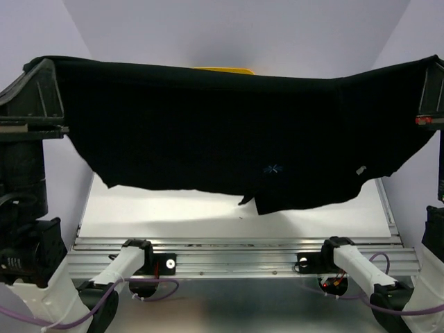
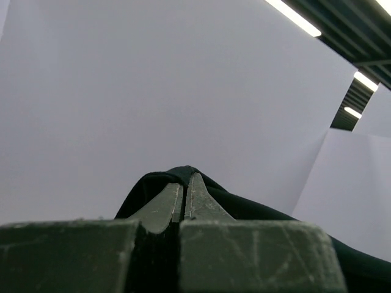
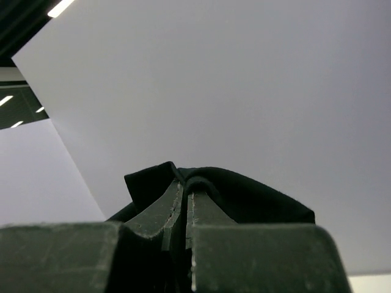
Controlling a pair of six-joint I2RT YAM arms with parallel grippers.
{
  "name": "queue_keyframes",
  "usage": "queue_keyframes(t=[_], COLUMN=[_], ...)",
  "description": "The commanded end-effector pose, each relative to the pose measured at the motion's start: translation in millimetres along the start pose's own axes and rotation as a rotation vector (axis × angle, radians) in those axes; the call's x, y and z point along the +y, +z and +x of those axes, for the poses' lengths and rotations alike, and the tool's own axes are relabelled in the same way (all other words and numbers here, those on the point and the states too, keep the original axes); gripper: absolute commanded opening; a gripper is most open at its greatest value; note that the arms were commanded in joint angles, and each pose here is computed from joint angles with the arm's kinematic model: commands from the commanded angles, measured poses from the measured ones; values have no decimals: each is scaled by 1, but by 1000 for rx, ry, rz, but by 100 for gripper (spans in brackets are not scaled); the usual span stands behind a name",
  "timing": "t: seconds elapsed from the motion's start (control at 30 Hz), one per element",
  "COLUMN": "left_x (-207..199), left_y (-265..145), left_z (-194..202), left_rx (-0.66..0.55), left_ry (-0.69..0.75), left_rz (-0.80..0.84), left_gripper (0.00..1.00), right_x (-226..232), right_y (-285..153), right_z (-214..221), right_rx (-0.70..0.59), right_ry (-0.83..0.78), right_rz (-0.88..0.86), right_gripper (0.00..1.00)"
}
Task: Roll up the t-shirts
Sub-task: Flatten out the T-shirt at the center of the board.
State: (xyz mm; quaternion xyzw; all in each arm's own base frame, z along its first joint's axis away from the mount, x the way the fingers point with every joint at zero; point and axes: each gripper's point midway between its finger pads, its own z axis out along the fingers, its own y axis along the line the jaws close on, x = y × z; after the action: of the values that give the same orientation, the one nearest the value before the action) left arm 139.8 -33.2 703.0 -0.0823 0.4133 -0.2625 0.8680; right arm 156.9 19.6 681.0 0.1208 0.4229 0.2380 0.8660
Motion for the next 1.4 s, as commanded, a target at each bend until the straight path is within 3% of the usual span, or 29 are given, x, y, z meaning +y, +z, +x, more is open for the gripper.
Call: queue_keyframes(t=[0.0,0.17,0.3,0.4,0.6,0.83,1.03,1.2,1.37], left_x=[-6,-5,9,36,106,193,232,242,228], left_y=[-4,-5,10,28,59,54,44,41,55], left_z=[-40,-47,-20,25,159,321,409,446,418], left_rx=[-132,-165,-112,-26,235,512,657,739,709], left_ry=[27,33,34,44,70,82,56,26,53], left_rz=[-10,-17,-46,-107,-227,-361,-403,-398,-364], left_gripper=[0,0,0,0,0,0,0,0,0], right_x=[13,11,-21,-56,-141,-215,-262,-288,-268], right_y=[-17,-24,-15,-3,3,-12,-28,-37,-18], right_z=[-41,-54,-32,14,131,252,318,372,352], right_rx=[-101,-120,-74,32,287,522,615,715,677], right_ry=[-6,-13,-44,-79,-181,-261,-330,-342,-313], right_rz=[-19,18,155,273,532,705,806,847,772], right_gripper=[1,1,1,1,1,1,1,1,1])
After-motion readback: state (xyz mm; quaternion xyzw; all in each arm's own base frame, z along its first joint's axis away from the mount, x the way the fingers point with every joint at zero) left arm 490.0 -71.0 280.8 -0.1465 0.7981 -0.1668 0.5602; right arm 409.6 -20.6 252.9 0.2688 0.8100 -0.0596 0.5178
